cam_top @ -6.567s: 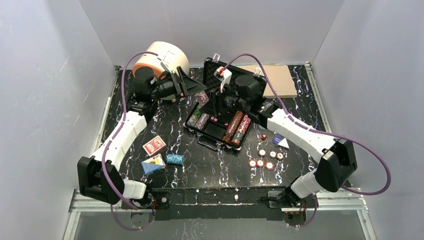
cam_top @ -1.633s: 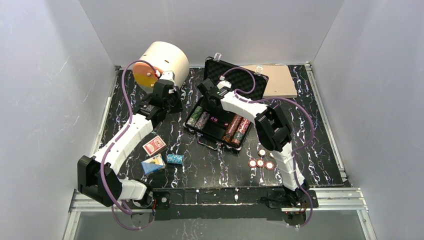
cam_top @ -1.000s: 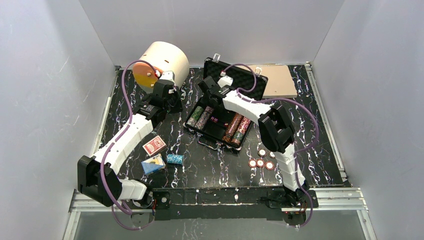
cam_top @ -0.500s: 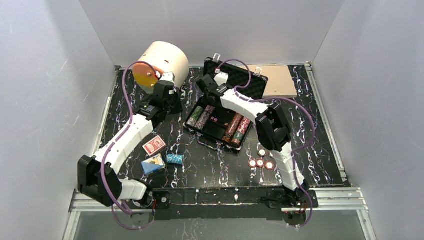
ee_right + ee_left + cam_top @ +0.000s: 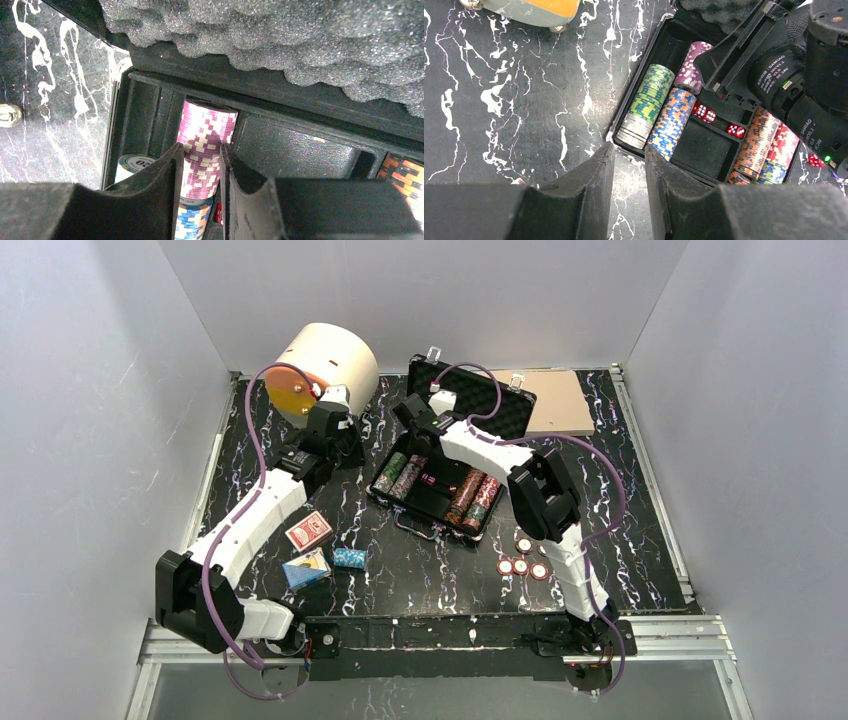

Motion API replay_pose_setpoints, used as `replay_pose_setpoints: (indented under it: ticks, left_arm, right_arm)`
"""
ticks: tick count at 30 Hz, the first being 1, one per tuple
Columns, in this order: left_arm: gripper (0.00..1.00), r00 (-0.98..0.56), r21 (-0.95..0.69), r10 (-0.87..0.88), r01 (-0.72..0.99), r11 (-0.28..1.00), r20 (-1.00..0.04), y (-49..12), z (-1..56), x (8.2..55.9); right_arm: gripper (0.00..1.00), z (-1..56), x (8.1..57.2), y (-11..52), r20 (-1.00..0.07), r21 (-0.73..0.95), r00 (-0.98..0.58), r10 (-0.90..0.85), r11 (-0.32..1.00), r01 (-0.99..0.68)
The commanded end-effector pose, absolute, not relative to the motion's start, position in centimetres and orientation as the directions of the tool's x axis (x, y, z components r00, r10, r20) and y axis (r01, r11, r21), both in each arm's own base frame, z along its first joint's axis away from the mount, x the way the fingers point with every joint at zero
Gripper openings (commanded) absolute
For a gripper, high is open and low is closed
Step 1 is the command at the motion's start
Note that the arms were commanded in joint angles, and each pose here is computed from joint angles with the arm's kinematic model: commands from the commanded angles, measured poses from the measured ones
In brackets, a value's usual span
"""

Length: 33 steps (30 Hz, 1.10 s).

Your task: Pack up texas hold em set

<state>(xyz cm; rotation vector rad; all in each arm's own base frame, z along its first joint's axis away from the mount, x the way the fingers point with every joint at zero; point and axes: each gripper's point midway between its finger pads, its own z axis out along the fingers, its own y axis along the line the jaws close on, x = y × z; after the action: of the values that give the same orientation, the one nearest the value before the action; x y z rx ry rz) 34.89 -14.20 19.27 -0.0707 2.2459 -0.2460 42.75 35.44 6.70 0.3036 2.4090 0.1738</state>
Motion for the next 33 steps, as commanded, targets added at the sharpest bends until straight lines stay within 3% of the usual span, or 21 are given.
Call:
replay_pose_setpoints:
  ticks: [1,8,15,19,24,28,33]
  left_arm:
    - [0.28,-0.629,-0.197,-0.137,0.026,0.980,-0.765,-13.7,19.4,34.4]
    - [0.28,-0.629,-0.198,-0.140,0.022,0.980,-0.765,-13.6,19.3,34.2]
    - [0.28,-0.605,-0.198,-0.151,0.012,0.980,-0.782,-13.2,20.3,34.3]
    - [0.30,-0.561,-0.187,-0.164,-0.017,0.982,-0.811,-12.4,22.2,34.6]
    - [0.35,-0.446,-0.163,-0.196,-0.113,0.980,-0.873,-10.0,26.8,35.0]
    - [0.52,-0.302,-0.177,-0.235,-0.209,0.962,-0.924,-7.3,31.8,34.5]
    - [0.84,-0.083,-0.263,-0.302,-0.311,0.913,-0.950,-3.9,38.2,32.7]
  right_arm:
    - [0.27,3.6,39.0,36.1,-0.519,0.184,-0.817,0.250,0.966,0.179]
    - [0.24,4.1,37.7,34.5,-0.512,0.174,-0.803,0.307,0.952,0.253]
    - [0.27,9.5,40.0,35.2,-0.646,0.236,-0.706,0.290,0.956,0.177]
    - [0.36,15.2,41.4,34.7,-0.733,0.272,-0.609,0.304,0.951,0.147]
    - [0.60,21.3,40.5,35.8,-0.784,0.317,-0.580,0.220,0.946,-0.070]
    - [0.66,22.7,37.9,37.0,-0.795,0.308,-0.601,0.076,0.905,-0.294]
    - [0.69,24.2,34.0,38.7,-0.810,0.291,-0.574,-0.122,0.766,-0.573]
